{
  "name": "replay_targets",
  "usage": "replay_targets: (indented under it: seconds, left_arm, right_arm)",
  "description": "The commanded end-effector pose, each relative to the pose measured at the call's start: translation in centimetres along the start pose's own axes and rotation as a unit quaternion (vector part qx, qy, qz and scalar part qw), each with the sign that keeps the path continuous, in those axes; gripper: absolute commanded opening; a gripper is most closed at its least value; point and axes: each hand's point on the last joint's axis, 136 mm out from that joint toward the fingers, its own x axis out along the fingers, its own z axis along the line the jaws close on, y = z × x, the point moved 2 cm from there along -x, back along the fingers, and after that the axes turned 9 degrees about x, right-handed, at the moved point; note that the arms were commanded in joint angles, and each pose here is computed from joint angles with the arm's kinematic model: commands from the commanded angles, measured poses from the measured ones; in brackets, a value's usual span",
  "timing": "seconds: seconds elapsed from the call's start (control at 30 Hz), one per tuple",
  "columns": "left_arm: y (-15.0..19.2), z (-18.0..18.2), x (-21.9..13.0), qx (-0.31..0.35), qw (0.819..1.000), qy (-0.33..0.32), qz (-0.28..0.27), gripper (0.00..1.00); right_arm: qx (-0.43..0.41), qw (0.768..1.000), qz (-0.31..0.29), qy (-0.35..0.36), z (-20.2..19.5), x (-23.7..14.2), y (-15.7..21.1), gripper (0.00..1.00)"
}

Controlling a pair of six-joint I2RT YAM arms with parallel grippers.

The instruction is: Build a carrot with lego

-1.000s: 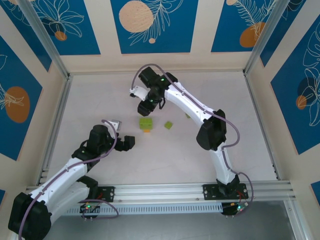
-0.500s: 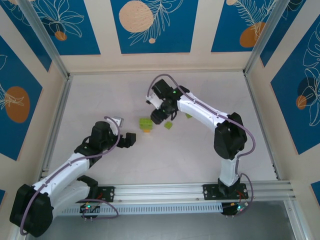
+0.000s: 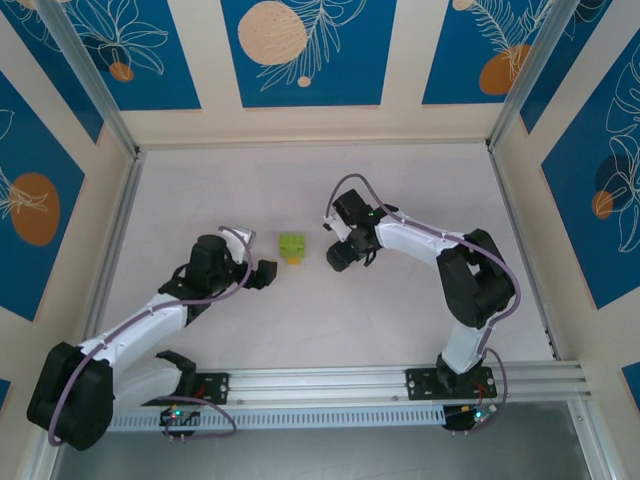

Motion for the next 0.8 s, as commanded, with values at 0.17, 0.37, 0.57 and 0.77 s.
replay_targets:
  seconds: [0.17,0.37,0.57,0.77]
  left_arm:
    - [-1.1,-0.9,0.0,0.013,1.000,0.021,-0.018,0.99]
    - [-1.0,-1.0,0.4,0.013,0.999,0.027,-0.013,0.99]
    - [-1.1,-1.0,0.5,0.014,0.999,0.027,-0.013,0.99]
    - [-1.1,-1.0,0.6,0.013,0.999,0.029,-0.012,0.99]
  right_arm:
    - [-0.005,0.998,-0.036,-0.051,-0.4,1.1,-2.1,0.68]
    - [-0.014,0.998,-0.016,-0.057,0.1,2.3,-2.3,0.68]
    - [-0.019,0.998,0.002,-0.052,0.1,3.2,-2.5,0.67]
    - [-0.030,0.998,0.021,-0.042,0.4,4.2,-2.5,0.51]
